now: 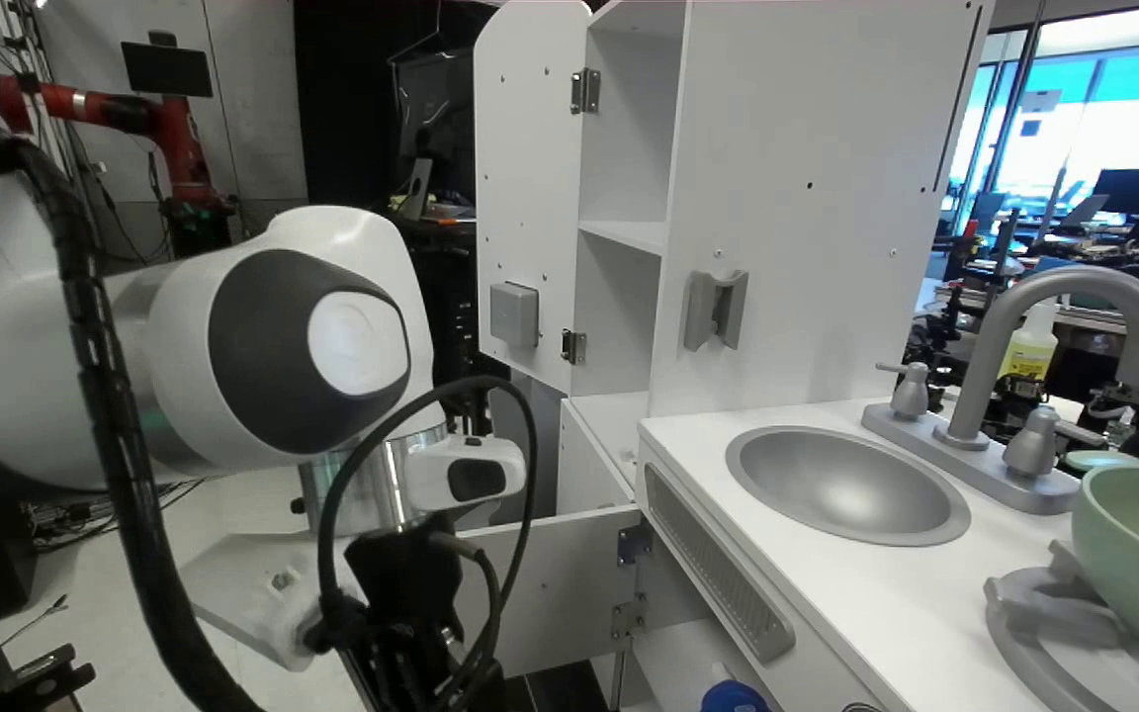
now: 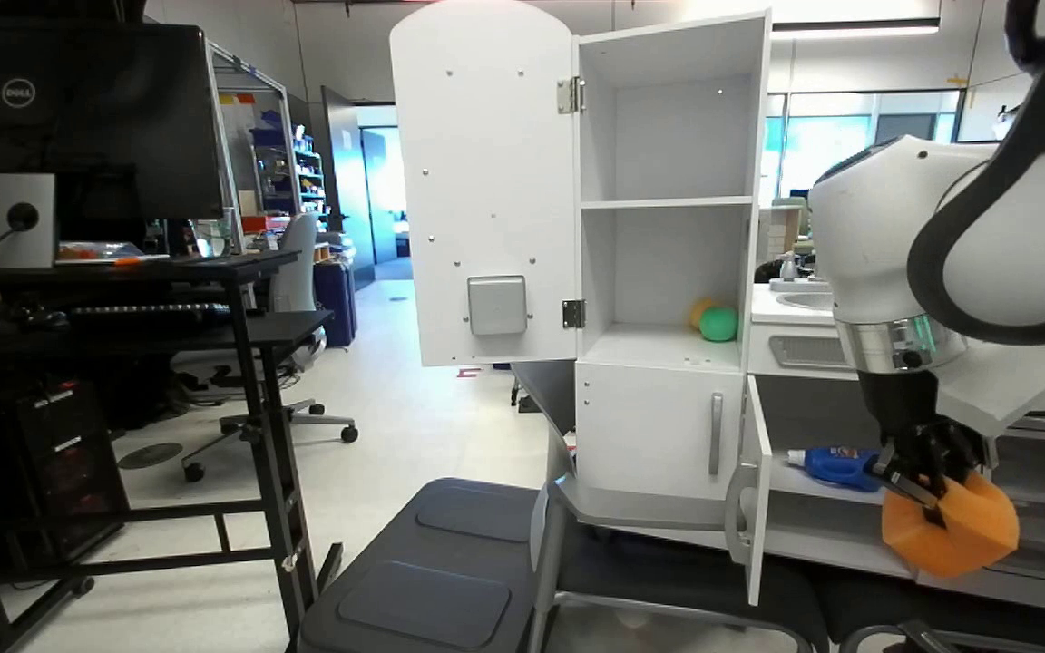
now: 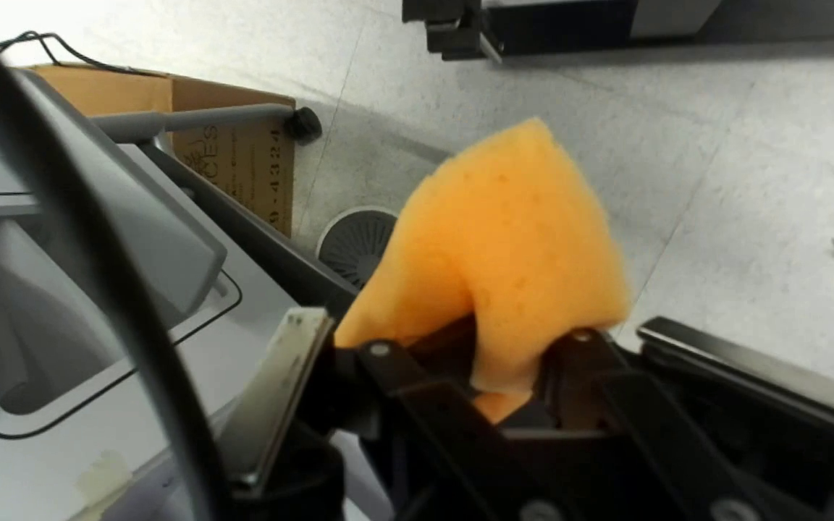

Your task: Put the blue bottle and orange sponge inside the bottom cabinet

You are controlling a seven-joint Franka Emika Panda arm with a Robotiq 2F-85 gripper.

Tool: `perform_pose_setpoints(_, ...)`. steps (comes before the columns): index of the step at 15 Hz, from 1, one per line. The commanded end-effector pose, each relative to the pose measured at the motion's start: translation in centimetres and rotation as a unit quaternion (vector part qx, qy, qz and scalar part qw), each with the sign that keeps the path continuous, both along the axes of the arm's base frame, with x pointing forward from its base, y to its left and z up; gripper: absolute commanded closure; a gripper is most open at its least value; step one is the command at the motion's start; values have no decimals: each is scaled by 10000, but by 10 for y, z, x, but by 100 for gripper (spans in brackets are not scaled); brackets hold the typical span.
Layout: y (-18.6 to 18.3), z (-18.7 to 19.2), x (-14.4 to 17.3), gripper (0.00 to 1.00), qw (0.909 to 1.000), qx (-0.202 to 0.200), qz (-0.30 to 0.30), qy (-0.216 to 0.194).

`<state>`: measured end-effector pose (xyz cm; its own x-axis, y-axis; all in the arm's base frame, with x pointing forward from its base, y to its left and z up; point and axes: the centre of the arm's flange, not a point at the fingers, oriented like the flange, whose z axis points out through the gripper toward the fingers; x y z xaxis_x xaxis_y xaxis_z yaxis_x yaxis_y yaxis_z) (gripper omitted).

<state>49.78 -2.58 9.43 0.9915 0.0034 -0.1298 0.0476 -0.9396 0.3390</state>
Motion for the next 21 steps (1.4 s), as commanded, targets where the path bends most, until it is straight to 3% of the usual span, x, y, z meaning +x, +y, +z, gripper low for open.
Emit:
perform_pose_setpoints(1, -21, -19, 12, 98, 9947, -191, -632, -791)
perform_pose_setpoints(4, -32, -28, 28, 98, 9821, -341, -1141, -1461)
perform_pose_setpoints(8, -42, -45, 47, 98, 9585, -516, -1678, -2245)
perform_pose_setpoints(17, -48, -92, 73, 98, 9087, -706, -2298, -3414)
perform_pose_setpoints(21, -52, -92, 96, 98, 8866, -720, -2524, -3808)
